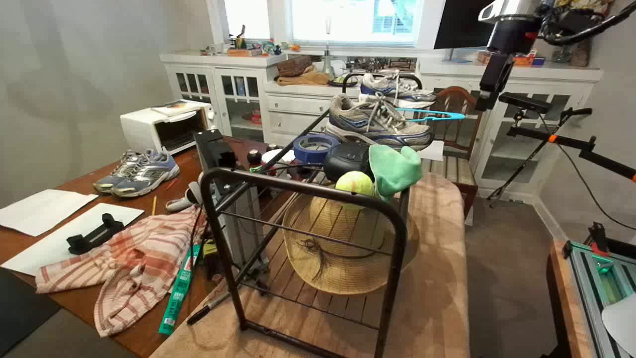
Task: Put the green towel over the black alarm clock.
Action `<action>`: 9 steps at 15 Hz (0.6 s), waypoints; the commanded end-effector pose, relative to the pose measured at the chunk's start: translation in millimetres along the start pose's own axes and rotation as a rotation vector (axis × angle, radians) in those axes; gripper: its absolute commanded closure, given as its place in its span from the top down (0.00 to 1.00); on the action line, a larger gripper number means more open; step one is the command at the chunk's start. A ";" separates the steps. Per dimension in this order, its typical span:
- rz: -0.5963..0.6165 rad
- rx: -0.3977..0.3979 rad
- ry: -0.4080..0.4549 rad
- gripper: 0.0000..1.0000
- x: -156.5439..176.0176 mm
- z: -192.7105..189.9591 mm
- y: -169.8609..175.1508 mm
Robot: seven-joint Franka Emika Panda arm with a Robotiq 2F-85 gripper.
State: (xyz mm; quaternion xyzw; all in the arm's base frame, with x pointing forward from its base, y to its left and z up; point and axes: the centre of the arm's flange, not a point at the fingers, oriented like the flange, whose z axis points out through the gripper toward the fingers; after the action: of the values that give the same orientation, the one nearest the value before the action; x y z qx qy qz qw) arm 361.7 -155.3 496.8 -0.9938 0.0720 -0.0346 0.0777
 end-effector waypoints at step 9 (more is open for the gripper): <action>-0.079 -0.063 0.039 1.00 38.4 -5.2 -66.2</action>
State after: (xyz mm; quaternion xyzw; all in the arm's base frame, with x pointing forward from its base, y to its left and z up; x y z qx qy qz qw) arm 373.2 -135.6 504.1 -0.9956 0.0514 -0.0462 0.0627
